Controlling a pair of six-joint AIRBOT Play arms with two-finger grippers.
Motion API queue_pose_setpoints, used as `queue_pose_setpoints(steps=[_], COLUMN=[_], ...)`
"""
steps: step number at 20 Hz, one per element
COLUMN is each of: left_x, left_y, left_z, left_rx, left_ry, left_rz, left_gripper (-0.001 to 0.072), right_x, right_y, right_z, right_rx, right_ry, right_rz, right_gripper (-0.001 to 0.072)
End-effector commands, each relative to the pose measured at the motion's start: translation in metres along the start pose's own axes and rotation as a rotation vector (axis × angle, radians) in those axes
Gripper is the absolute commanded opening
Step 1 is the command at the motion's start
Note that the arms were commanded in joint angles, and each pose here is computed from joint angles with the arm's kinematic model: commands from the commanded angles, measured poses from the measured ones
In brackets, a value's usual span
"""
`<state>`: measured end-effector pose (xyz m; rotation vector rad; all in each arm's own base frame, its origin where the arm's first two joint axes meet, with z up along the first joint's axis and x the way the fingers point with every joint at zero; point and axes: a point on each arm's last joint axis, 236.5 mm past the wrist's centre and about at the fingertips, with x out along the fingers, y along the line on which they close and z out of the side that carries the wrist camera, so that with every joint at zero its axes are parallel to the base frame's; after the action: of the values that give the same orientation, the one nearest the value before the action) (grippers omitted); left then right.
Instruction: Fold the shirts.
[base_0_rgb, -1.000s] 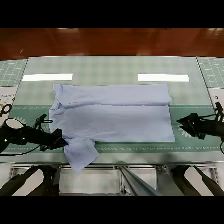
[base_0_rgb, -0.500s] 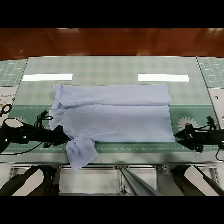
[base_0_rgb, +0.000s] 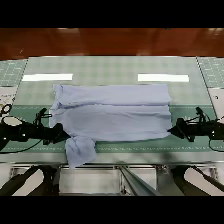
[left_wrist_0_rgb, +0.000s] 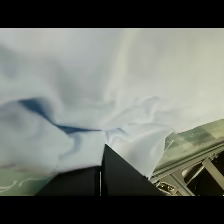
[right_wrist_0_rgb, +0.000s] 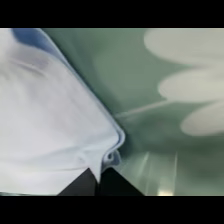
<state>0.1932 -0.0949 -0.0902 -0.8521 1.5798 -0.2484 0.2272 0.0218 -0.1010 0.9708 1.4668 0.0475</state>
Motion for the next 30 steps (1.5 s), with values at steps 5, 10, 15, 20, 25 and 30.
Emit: queue_pose_setpoints(steps=[5,10,15,20,25,30], left_x=[-0.077,-0.084,-0.061,-0.048,-0.034,-0.047], left_y=[-0.057,-0.090,-0.101,-0.098,-0.103,-0.115], left_z=[0.110,0.172,0.222,0.259,0.270,0.260], left_rx=[0.142,0.190,0.212,0.190,0.240,0.259], left_ry=[-0.342,-0.383,-0.339,-0.327,-0.321,-0.263], left_rz=[-0.030,-0.050,-0.045,-0.046,-0.045,-0.059], left_gripper=[0.0029,0.0029,0.0029,0.0029,0.0030,0.0501], right_x=[-0.038,-0.026,-0.018,-0.011,0.007,-0.012], right_y=[0.065,0.120,0.148,0.156,0.143,0.148], right_z=[0.061,0.110,0.158,0.186,0.190,0.183], right_rx=[-0.152,-0.259,-0.272,-0.257,-0.223,-0.218], right_ry=[-0.099,-0.137,-0.192,-0.203,-0.171,-0.112], right_rz=[0.094,0.116,0.136,0.164,0.156,0.201], right_gripper=[0.0025,0.0025,0.0025,0.0025,0.0025,0.0409])
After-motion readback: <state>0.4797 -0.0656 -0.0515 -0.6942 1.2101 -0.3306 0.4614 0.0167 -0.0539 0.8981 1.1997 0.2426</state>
